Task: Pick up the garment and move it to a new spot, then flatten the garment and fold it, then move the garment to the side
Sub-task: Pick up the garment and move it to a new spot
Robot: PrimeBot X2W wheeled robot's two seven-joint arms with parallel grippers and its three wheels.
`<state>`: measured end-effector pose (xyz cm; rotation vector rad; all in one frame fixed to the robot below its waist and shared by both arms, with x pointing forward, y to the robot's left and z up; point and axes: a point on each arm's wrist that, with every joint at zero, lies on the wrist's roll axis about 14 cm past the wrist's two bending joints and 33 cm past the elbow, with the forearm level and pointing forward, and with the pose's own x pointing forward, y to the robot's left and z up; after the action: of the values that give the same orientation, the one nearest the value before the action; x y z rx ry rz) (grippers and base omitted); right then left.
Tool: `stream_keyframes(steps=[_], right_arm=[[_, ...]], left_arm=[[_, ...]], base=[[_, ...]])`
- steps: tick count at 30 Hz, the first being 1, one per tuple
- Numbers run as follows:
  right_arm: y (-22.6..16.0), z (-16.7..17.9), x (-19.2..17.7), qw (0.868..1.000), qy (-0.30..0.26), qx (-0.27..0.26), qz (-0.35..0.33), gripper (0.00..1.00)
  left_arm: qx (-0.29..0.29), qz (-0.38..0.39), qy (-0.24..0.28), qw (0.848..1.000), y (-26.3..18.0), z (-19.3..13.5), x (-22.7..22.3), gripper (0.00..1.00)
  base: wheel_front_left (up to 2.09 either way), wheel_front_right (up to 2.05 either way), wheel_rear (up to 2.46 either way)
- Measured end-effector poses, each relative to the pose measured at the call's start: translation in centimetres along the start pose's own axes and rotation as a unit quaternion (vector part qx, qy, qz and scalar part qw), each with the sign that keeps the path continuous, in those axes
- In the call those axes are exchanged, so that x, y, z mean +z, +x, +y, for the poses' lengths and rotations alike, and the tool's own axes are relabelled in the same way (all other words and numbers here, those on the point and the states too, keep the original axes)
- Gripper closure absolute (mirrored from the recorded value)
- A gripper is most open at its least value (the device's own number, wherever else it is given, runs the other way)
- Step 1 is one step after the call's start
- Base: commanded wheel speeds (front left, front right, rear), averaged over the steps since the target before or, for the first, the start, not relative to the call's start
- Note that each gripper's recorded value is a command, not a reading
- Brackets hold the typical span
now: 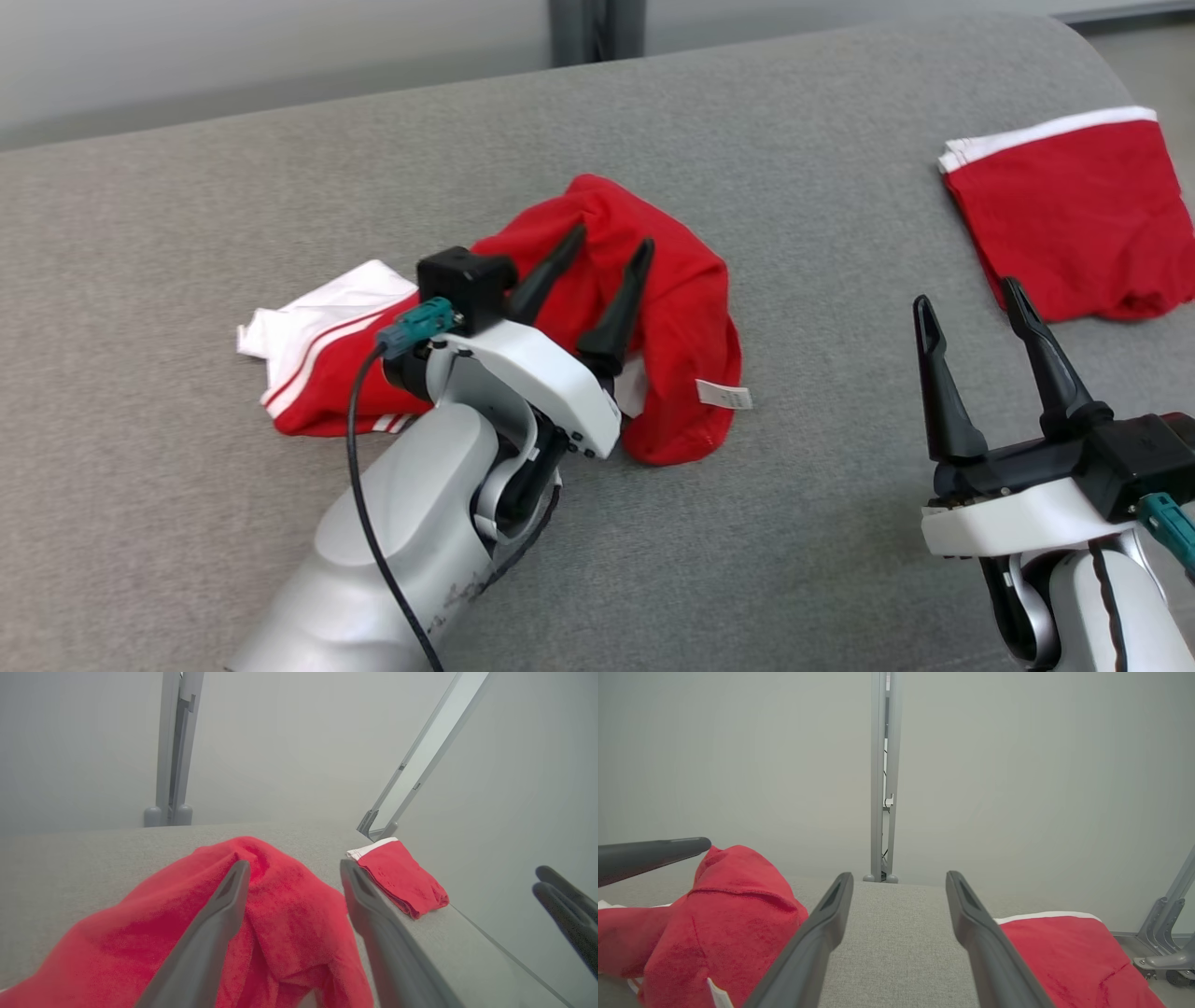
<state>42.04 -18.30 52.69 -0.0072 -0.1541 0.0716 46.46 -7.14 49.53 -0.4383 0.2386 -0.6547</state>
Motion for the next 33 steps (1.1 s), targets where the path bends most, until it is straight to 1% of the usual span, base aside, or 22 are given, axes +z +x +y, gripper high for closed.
stream_keyframes(steps=[5,7,9,12,14,17,19,21,26,29,31,33], right_arm=[[0.4,1.7,0.4,1.0,0.006,0.023,-0.007,0.0],[0.5,2.9,0.6,0.999,0.006,0.042,-0.01,0.0],[0.7,3.9,0.8,0.998,0.001,0.061,-0.012,0.0],[0.9,5.0,1.1,0.996,-0.004,0.083,-0.018,0.0],[1.0,5.5,1.4,0.995,-0.005,0.093,-0.023,0.0],[0.9,6.4,1.6,0.994,-0.002,0.106,-0.025,0.0],[0.8,7.0,1.8,0.993,0.004,0.114,-0.028,0.0],[0.5,7.6,1.9,0.992,0.006,0.122,-0.027,0.0],[-0.1,8.5,2.0,0.991,0.018,0.132,-0.025,0.0],[-0.6,9.0,1.7,0.99,0.021,0.14,-0.019,0.0],[-0.8,9.4,1.8,0.989,0.022,0.143,-0.02,0.0],[-0.9,9.7,1.8,0.989,0.026,0.145,-0.019,0.0]], left_arm=[[0.031,-0.076,0.013,0.997,-1.0,1.7,4.6,0.0],[0.046,-0.102,0.042,0.993,-2.1,2.9,6.4,0.0],[0.07,-0.12,0.088,0.986,-3.6,4.9,8.2,0.0],[0.111,-0.134,0.133,0.976,-6.6,7.9,9.7,0.0],[0.142,-0.138,0.143,0.97,-9.0,9.7,10.0,0.0],[0.186,-0.157,0.161,0.956,-13.0,12.0,11.1,0.0],[0.215,-0.163,0.161,0.949,-15.6,13.1,10.9,0.0],[0.238,-0.166,0.156,0.944,-17.9,13.8,10.2,0.0],[0.267,-0.183,0.154,0.934,-21.7,13.8,9.4,0.0],[0.279,-0.193,0.164,0.926,-22.9,13.3,9.2,0.0],[0.282,-0.183,0.174,0.926,-23.4,13.1,8.2,0.0],[0.286,-0.188,0.152,0.927,-23.5,12.8,7.5,0.0]], base=[[0.0,0.0,0.0],[0.0,0.0,0.0],[0.0,0.0,0.0],[0.0,0.0,0.0],[0.0,0.0,0.0],[0.0,0.0,0.0],[0.0,0.0,0.0],[0.0,0.0,0.0],[0.0,0.0,0.0],[0.0,0.0,0.0],[0.0,0.0,0.0],[0.0,0.0,0.0]])
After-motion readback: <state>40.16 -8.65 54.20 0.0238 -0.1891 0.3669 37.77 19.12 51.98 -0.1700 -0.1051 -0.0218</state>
